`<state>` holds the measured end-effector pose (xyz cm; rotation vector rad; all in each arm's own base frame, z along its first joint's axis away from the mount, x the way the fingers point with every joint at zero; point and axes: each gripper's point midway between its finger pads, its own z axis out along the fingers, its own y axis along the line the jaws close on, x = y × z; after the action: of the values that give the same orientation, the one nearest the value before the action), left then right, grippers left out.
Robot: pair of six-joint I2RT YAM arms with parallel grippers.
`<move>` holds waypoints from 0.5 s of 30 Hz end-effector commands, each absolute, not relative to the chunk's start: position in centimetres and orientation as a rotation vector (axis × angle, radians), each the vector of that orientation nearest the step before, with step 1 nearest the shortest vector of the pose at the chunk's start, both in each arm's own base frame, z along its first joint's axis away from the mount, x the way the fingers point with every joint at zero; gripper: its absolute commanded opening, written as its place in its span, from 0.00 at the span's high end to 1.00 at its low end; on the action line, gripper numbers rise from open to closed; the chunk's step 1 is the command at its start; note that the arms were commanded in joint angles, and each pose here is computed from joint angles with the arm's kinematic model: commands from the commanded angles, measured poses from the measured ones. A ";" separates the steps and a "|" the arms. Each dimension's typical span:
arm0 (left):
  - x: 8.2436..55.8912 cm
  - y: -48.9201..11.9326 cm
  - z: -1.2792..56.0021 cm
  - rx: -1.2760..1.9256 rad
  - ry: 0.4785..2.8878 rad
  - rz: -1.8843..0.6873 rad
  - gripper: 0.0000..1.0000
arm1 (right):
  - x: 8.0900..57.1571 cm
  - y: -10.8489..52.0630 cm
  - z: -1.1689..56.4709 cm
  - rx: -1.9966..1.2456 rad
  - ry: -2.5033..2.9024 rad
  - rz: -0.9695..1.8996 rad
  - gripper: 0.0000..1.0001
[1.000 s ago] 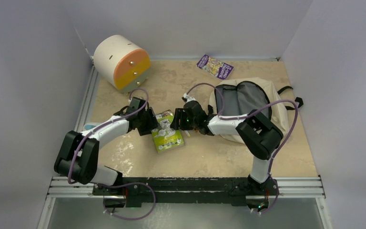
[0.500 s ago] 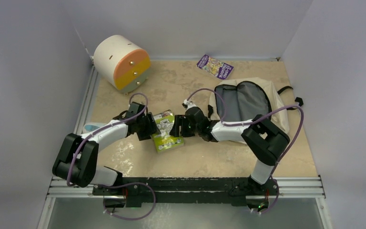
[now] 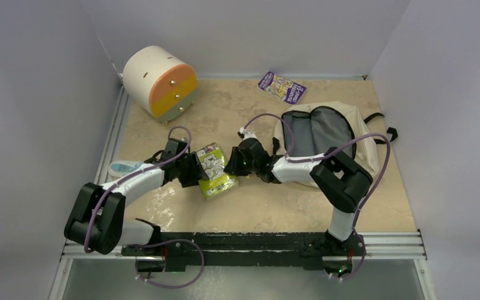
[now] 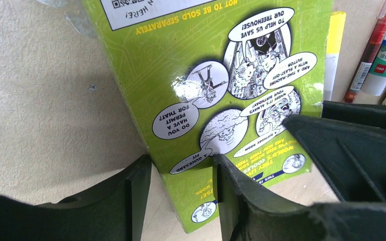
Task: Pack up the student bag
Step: Pick up the book from the center of the board.
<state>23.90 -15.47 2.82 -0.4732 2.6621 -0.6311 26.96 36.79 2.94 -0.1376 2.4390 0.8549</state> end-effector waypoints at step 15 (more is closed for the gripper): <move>24.6 -16.8 6.8 -0.497 2.579 -0.761 0.31 | 23.4 33.8 0.8 0.067 2.549 1.166 1.00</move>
<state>23.47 -15.82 3.95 -0.4907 2.6521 -0.6753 26.33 35.26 2.91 0.0497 2.4188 1.1099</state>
